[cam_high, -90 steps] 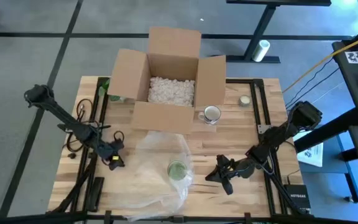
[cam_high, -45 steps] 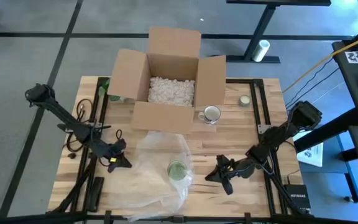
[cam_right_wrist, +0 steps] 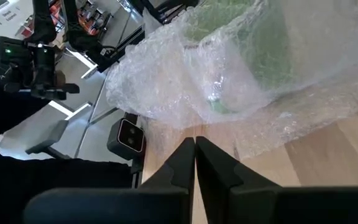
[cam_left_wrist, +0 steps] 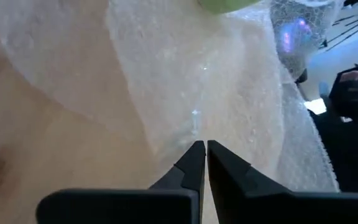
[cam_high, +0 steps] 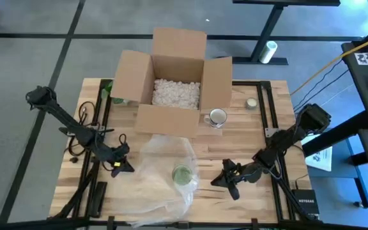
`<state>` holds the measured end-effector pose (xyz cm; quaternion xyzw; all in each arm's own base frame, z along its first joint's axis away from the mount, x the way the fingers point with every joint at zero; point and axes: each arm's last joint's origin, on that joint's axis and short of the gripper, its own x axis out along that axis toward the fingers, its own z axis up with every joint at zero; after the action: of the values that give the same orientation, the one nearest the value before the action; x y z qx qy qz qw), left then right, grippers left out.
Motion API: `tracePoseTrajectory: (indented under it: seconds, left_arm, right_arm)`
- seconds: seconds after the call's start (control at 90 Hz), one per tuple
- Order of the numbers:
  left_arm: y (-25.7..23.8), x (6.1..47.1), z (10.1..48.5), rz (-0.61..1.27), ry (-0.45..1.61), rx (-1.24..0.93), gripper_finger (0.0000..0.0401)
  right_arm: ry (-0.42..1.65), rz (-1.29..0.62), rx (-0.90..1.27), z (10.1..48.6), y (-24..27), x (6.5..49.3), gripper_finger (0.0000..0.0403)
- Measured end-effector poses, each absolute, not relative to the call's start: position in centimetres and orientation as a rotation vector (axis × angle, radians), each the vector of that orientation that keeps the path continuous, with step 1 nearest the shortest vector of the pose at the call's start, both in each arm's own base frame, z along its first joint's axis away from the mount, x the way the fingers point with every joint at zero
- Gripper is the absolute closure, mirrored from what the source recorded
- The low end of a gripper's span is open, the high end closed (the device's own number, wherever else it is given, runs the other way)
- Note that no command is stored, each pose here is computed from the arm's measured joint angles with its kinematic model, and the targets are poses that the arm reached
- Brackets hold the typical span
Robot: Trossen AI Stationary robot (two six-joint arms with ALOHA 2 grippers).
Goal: Wrap mug
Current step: Wrap the green mug with the bubble wrap
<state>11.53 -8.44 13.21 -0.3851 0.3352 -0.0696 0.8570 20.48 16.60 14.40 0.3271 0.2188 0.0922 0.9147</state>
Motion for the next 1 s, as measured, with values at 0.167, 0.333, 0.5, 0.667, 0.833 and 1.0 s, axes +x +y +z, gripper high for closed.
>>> tracePoseTrajectory:
  seconds: [0.167,0.333,0.5,0.667,0.833,1.0]
  left_arm:
    - [-8.2,11.6,13.2,-0.124,0.664,-0.730,0.0401]
    - [-7.8,11.9,13.3,-0.086,0.609,-0.652,0.0401]
    - [-7.5,12.3,14.2,-0.096,0.507,-0.617,0.0401]
    - [-7.4,12.8,15.9,-0.160,0.341,-0.585,0.0401]
    - [-7.0,13.0,15.7,-0.130,0.348,-0.568,0.0401]
    - [-6.2,12.4,13.9,0.050,0.545,-0.574,0.0401]
  right_arm:
    - [0.450,0.190,0.673,14.4,16.6,20.5,0.0403]
    - [0.450,0.190,0.673,14.4,16.6,20.5,0.0403]
    - [0.451,0.186,0.671,14.4,16.6,20.5,0.0403]
    - [0.431,0.155,0.642,14.4,16.5,20.5,0.0403]
    - [0.421,0.141,0.638,14.4,16.4,20.5,0.0403]
    - [0.422,0.142,0.638,14.4,16.4,20.5,0.0403]
